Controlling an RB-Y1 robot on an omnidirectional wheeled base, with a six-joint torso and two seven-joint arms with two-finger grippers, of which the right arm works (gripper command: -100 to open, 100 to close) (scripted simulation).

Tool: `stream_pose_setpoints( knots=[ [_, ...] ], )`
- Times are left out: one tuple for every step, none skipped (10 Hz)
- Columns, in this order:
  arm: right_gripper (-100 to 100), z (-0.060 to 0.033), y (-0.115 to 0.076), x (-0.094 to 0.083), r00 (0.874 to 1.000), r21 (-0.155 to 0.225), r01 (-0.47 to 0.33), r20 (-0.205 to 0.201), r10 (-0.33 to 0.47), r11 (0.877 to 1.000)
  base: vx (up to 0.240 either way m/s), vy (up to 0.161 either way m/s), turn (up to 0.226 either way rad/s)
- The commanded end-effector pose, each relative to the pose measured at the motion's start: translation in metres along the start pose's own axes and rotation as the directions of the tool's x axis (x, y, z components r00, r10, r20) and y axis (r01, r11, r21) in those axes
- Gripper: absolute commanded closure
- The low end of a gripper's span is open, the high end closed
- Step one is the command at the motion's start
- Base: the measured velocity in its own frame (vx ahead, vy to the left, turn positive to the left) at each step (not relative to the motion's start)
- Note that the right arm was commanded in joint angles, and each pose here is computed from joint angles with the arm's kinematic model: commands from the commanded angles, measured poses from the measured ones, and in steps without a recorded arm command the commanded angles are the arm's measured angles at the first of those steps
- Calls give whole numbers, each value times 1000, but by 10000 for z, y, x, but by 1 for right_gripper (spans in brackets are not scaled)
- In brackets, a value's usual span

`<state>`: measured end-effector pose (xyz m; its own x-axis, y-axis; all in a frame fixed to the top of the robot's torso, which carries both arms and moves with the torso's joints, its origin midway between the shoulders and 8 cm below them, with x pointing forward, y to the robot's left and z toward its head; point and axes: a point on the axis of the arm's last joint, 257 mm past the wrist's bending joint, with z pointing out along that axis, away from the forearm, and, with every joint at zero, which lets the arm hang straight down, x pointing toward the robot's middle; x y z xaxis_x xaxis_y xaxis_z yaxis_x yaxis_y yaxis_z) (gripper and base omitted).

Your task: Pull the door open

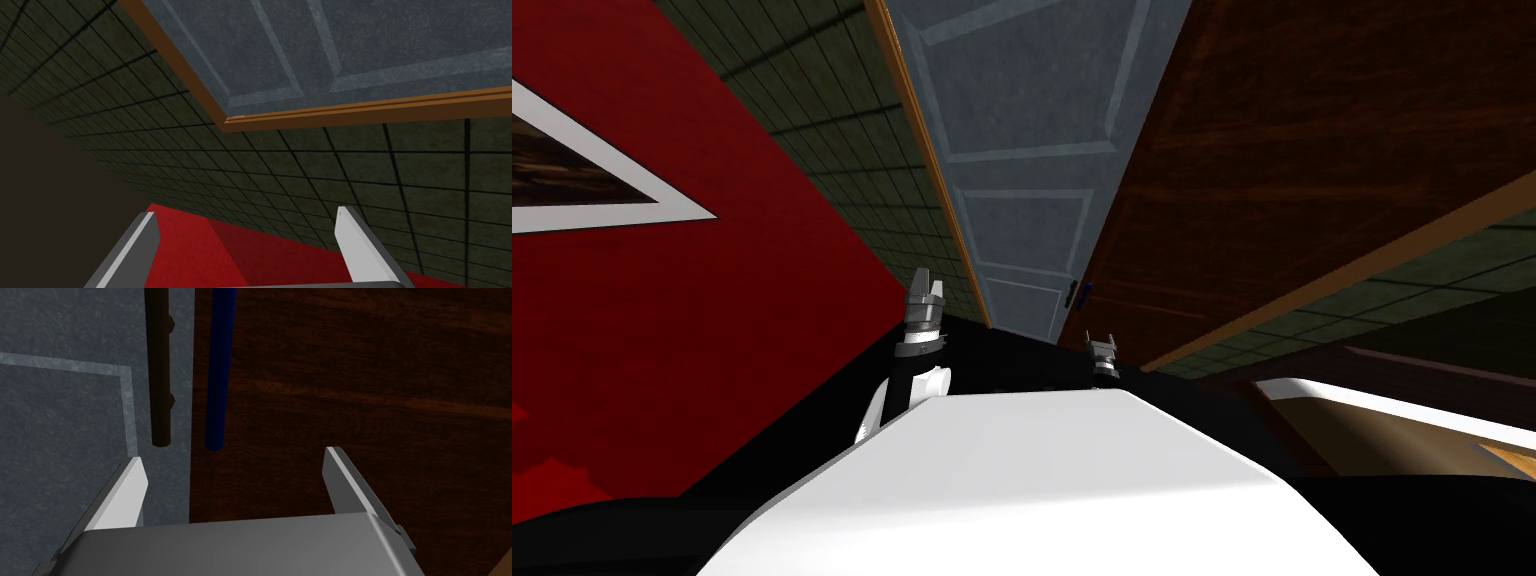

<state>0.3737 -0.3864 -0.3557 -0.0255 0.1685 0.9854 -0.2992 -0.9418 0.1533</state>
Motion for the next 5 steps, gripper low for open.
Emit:
stream_pose_setpoints(
  knots=[
    [-100, -25, 44, -115, 999, -10, -37, 24, 37, 999, 168, -6, 40],
    [-100, -30, 61, -148, 998, -14, -48, 31, 49, 999, 148, -4, 44],
    [-100, -40, 97, -214, 997, -22, -70, 44, 71, 997, 147, -10, 49],
    [-100, -45, 115, -246, 995, -26, -81, 50, 82, 996, 129, -21, 39],
    [-100, -48, 143, -291, 993, -32, -97, 58, 99, 995, 110, -22, 45]
  ],
)
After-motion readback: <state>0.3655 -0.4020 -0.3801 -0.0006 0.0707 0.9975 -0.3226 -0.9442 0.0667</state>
